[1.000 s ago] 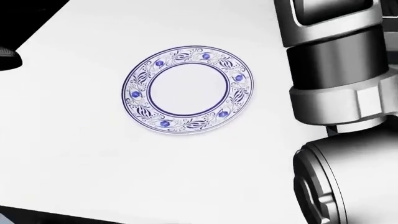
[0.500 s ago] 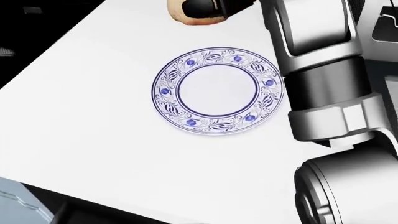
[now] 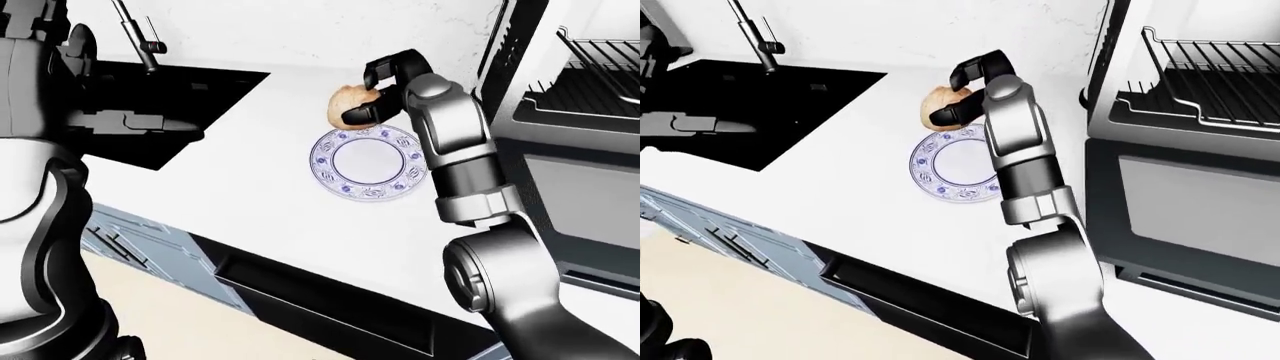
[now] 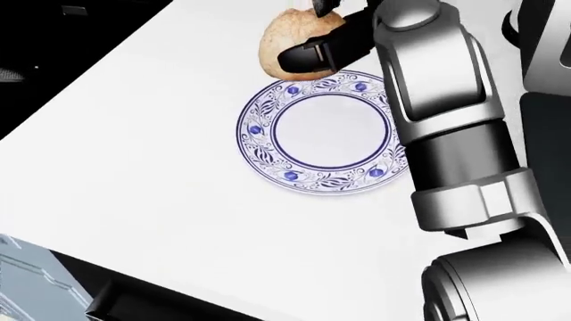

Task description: Pick the bread from the top rack and place it on the plate on the counter.

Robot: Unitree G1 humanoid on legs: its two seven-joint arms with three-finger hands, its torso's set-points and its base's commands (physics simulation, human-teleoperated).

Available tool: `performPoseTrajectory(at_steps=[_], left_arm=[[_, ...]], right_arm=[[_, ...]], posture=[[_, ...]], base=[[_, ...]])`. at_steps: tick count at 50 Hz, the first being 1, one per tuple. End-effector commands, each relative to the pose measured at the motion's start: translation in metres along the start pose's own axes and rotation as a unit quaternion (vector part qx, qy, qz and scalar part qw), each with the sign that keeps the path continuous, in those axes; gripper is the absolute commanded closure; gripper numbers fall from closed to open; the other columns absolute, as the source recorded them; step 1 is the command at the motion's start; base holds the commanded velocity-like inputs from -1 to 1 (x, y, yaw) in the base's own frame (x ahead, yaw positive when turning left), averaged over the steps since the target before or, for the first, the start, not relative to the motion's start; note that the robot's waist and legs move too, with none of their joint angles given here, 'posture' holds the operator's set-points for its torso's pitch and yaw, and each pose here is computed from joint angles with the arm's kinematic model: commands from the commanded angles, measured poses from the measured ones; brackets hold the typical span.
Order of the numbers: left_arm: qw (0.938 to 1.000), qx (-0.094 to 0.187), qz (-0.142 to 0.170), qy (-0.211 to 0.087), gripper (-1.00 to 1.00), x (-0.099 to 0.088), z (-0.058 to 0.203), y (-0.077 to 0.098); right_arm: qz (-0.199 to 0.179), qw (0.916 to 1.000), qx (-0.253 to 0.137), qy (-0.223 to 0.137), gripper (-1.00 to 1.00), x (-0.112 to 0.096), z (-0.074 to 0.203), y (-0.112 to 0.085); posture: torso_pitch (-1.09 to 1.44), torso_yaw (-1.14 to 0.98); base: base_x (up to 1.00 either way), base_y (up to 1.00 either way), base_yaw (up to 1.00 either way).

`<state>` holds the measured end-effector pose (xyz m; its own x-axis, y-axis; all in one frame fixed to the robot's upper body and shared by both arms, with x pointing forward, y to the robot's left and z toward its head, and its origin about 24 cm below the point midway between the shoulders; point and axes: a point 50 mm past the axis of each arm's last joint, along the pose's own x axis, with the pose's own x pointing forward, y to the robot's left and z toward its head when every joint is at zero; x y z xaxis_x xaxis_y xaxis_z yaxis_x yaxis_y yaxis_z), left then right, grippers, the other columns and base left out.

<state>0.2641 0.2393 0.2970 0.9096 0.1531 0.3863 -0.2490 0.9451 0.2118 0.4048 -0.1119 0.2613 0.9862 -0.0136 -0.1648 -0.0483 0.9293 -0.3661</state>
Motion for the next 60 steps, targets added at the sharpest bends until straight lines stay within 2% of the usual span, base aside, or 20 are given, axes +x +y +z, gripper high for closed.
performPoseTrajectory(at_steps=[1, 21, 43, 49, 54, 60], left_arm=[[0.9991, 0.006, 0.015, -0.039, -1.00, -0.001, 0.015, 0.006], [0.9991, 0.007, 0.015, -0.040, -1.00, -0.001, 0.015, 0.005], [0.9989, 0.010, 0.015, -0.044, -1.00, 0.000, 0.018, 0.005], [0.9989, 0.010, 0.015, -0.043, -1.00, -0.001, 0.018, 0.006], [0.9989, 0.010, 0.014, -0.042, -1.00, -0.001, 0.017, 0.005], [0.9989, 0.010, 0.014, -0.044, -1.00, -0.001, 0.019, 0.006]], right_arm=[[-0.014, 0.9985, -0.001, -0.054, 1.00, -0.008, 0.024, -0.007], [-0.014, 0.9994, -0.017, -0.026, 1.00, -0.015, -0.006, -0.009], [-0.025, 0.9996, -0.012, -0.004, 1.00, -0.020, -0.025, -0.016], [-0.025, 0.9996, -0.011, 0.001, 0.73, -0.019, -0.027, -0.017], [-0.026, 0.9996, -0.008, 0.002, 0.38, -0.019, -0.028, -0.017], [-0.025, 0.9997, -0.008, 0.002, 0.23, -0.018, -0.028, -0.017]], posture=[[0.00, 0.42], [0.00, 0.42], [0.00, 0.42], [0.00, 0.42], [0.00, 0.42], [0.00, 0.42]], base=[[0.00, 0.00, 0.00], [0.00, 0.00, 0.00], [0.00, 0.00, 0.00], [0.00, 0.00, 0.00], [0.00, 0.00, 0.00], [0.00, 0.00, 0.00]])
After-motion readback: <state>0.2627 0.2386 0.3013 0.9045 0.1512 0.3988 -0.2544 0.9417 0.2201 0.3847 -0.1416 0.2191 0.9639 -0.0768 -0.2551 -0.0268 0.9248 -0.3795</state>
